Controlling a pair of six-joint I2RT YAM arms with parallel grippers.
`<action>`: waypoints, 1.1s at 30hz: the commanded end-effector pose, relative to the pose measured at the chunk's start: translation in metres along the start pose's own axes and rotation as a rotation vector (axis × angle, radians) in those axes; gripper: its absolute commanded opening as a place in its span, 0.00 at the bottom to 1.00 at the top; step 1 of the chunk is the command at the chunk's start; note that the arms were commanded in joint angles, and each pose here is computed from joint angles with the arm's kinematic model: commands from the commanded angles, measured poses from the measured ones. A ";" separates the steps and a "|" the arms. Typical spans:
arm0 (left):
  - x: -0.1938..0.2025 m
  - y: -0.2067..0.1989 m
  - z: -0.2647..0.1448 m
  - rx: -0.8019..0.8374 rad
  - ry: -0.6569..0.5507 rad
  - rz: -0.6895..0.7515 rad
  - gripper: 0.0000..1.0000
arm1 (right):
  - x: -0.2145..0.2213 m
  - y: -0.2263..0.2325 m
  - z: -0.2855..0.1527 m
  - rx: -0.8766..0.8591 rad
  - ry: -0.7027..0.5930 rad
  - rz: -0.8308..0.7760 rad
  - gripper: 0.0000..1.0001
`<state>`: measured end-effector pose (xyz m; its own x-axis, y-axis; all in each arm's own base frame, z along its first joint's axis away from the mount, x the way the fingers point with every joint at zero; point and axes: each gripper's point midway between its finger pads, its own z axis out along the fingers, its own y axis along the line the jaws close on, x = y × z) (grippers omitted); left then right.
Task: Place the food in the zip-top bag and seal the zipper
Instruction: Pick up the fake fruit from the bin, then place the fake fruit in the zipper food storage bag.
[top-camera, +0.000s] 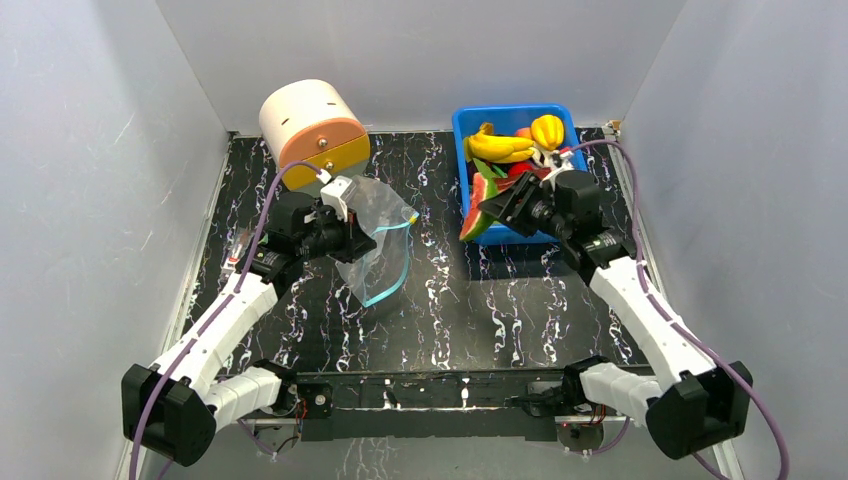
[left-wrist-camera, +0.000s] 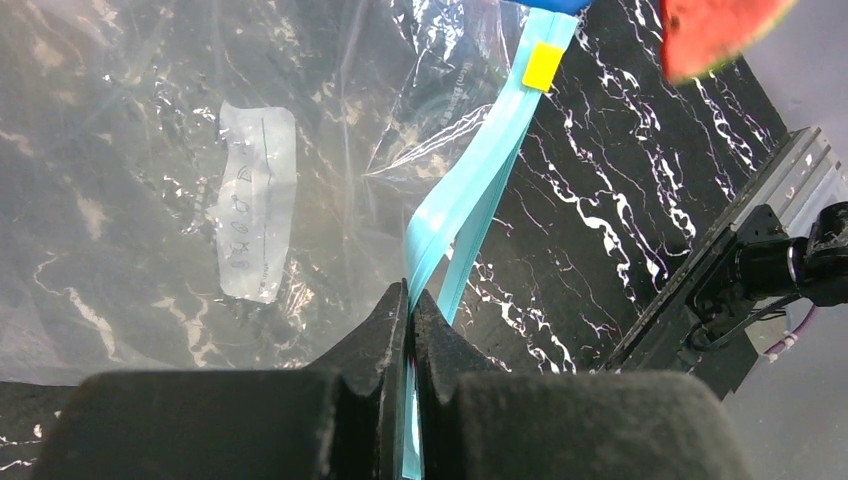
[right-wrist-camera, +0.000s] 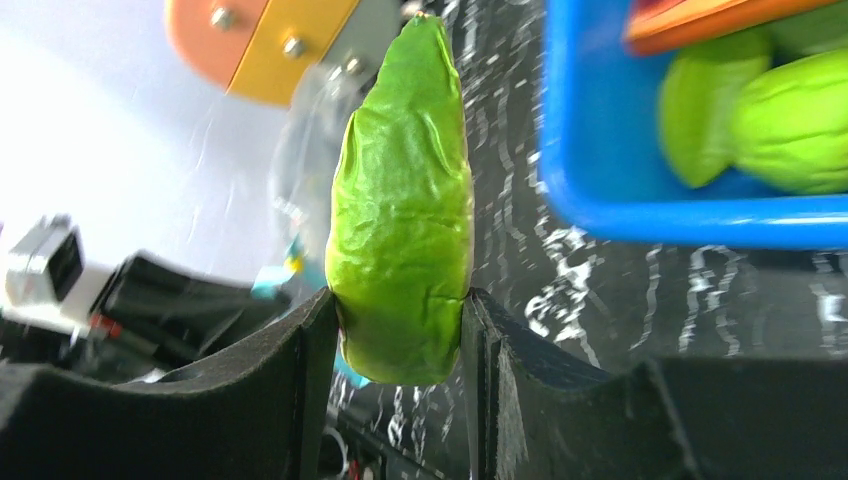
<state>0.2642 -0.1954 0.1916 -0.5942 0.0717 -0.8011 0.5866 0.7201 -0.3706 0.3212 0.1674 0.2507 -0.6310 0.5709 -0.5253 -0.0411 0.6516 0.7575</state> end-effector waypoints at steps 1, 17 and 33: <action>-0.014 -0.013 -0.004 0.044 -0.041 0.004 0.00 | 0.030 0.045 -0.018 -0.146 0.065 -0.083 0.30; -0.031 -0.043 -0.012 0.165 -0.067 -0.110 0.00 | 0.115 0.085 -0.040 -0.351 0.254 -0.108 0.30; -0.023 -0.043 -0.005 0.181 -0.024 -0.145 0.00 | 0.157 0.108 -0.042 -0.415 0.359 -0.126 0.30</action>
<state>0.2499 -0.2180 0.2121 -0.6864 -0.0407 -0.7261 0.5532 0.6189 -0.5577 0.1847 0.2974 0.2394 -0.8529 0.2246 -0.4712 -0.3245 0.4790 0.8156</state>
